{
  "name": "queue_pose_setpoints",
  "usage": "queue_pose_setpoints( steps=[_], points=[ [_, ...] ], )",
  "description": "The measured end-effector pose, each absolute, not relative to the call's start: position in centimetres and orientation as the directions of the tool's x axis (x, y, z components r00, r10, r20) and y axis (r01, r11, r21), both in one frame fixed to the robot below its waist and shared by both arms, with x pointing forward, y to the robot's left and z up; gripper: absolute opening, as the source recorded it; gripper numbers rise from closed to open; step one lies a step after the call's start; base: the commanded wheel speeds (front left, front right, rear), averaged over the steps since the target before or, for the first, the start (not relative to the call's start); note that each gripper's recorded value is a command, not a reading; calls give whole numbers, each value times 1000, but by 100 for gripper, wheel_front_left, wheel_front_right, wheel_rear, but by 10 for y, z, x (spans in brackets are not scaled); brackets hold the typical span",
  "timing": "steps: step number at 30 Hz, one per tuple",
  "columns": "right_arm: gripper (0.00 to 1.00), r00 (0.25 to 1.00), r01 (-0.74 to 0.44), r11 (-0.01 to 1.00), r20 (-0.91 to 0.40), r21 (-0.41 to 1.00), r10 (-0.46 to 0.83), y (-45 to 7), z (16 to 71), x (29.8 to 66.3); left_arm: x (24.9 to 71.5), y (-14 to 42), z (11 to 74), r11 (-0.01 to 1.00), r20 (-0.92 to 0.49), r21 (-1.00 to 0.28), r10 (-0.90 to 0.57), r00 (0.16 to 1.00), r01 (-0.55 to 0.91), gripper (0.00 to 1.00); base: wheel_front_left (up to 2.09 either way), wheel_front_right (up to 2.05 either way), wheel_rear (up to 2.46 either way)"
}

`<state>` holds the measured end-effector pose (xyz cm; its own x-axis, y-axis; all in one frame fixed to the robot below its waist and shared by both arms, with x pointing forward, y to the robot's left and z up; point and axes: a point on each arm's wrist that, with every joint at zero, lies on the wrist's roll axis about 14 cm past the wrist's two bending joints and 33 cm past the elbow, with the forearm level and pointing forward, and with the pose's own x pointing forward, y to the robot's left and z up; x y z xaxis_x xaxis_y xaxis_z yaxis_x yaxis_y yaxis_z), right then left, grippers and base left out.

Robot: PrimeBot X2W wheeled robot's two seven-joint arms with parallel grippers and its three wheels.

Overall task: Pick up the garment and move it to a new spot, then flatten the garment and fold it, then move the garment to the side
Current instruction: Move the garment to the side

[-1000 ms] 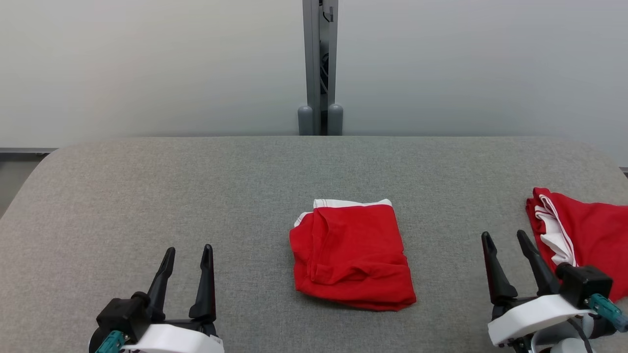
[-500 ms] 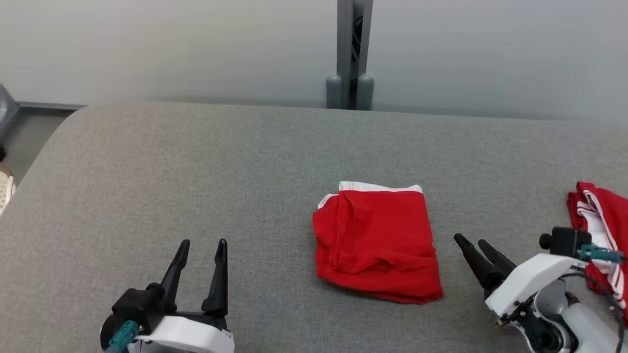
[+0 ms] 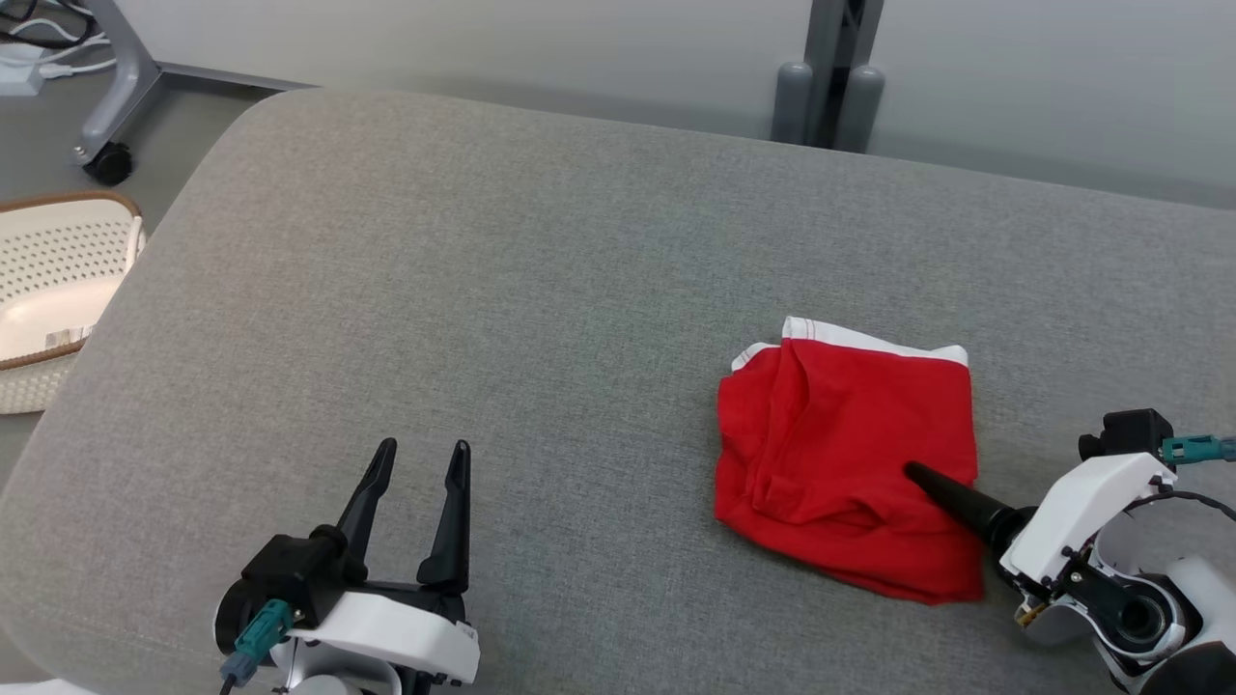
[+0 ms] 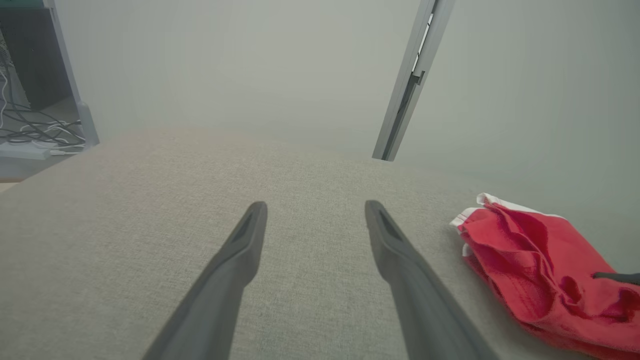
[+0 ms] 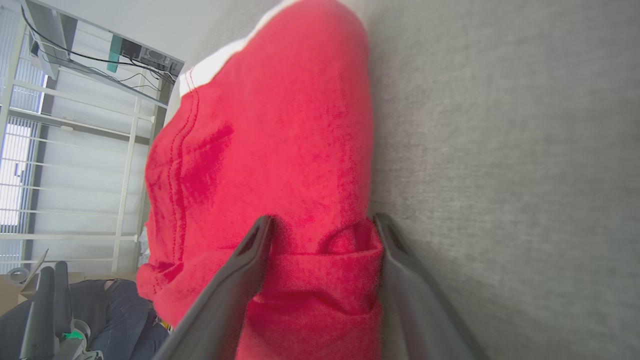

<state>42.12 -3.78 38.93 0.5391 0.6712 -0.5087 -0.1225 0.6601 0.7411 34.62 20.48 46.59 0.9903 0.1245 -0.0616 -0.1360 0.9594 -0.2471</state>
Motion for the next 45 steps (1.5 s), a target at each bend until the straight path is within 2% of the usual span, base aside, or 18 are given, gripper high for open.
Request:
queue_pose_setpoints(
  steps=[8,17,18,19,20,21,28,35,41,45],
  points=[
    [100,485,-174,637,-498,751,719,-5,385,421,340,219,465,954,-69,-237,171,983,-182,100,0,0,0],
    [100,478,-231,641,-489,732,730,13,384,419,343,215,464,957,-74,-233,162,984,-175,100,0,0,0],
    [97,479,-236,640,-485,732,732,14,385,420,343,214,464,957,-73,-233,159,985,-172,100,0,0,0],
    [45,481,-239,640,-483,730,731,15,385,420,344,213,464,958,-72,-233,157,985,-169,100,0,0,0],
    [4,486,-244,641,-481,727,730,15,385,421,344,213,465,958,-71,-233,155,985,-168,100,0,0,0],
    [0,492,-252,644,-477,722,728,15,386,422,345,212,465,958,-71,-233,154,985,-167,100,0,0,0],
    [0,539,-309,662,-449,682,713,11,394,423,347,209,469,959,-56,-236,145,988,-155,100,0,0,0],
    [0,560,-435,719,-462,541,687,-16,406,417,349,202,480,957,-20,-262,126,992,-127,100,0,0,0],
    [0,632,-466,781,-462,415,622,-68,432,429,356,181,489,953,10,-297,72,997,-65,100,0,0,0],
    [0,678,-445,823,-467,352,567,-107,447,434,361,167,488,949,7,-313,34,999,-30,100,0,0,0]
  ],
)
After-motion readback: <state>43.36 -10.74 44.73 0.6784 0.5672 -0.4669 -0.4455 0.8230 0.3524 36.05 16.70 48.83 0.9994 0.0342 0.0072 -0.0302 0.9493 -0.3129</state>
